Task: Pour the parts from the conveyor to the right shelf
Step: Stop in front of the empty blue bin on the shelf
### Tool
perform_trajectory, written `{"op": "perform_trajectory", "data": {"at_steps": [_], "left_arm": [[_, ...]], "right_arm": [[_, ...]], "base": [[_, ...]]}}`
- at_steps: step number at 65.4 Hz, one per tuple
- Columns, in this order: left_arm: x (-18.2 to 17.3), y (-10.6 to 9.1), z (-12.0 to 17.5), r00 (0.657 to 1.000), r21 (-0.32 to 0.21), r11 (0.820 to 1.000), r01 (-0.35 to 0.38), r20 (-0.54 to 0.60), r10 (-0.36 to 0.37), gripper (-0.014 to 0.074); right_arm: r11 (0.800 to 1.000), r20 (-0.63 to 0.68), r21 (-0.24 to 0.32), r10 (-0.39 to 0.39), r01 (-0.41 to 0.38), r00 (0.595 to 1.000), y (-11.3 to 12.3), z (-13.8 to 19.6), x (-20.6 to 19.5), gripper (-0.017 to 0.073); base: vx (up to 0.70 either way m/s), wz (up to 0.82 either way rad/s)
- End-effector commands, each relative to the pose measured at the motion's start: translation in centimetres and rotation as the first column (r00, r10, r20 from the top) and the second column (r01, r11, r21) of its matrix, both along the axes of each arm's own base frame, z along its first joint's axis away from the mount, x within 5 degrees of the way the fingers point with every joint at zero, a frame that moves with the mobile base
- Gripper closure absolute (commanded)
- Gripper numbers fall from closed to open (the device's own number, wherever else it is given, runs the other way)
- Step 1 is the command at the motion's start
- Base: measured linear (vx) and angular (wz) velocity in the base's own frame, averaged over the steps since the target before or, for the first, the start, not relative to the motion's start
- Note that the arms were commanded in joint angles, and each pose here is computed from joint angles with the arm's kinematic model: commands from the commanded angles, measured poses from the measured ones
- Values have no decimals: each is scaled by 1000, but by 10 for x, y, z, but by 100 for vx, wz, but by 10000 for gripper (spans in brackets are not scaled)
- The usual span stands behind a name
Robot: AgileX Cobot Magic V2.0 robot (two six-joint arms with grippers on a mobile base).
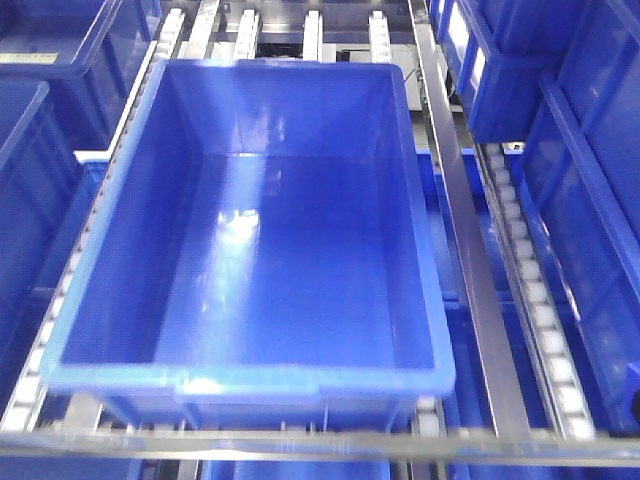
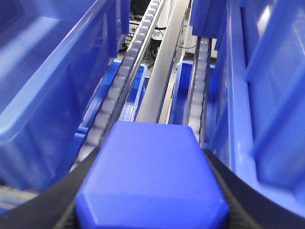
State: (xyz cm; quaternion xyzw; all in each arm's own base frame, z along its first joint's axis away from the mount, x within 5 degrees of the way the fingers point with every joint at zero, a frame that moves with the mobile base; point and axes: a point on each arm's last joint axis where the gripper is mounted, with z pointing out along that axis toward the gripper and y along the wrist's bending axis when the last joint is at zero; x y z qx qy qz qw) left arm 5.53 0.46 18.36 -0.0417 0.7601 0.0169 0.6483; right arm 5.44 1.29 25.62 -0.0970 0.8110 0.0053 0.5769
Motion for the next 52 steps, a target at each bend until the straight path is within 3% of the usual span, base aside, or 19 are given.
{"op": "perform_trajectory", "data": {"at_steps": [1, 52], "left_arm": [[-1, -1, 14, 994, -8, 1000, 8, 105, -7, 600], [-1, -1, 14, 994, -8, 1000, 8, 105, -7, 600]], "right_arm": [[1000, 83, 0, -19, 19, 996, -2, 15, 3, 561], [1000, 83, 0, -19, 19, 996, -2, 15, 3, 561]], "base": [[17, 1], [5, 1]]}}
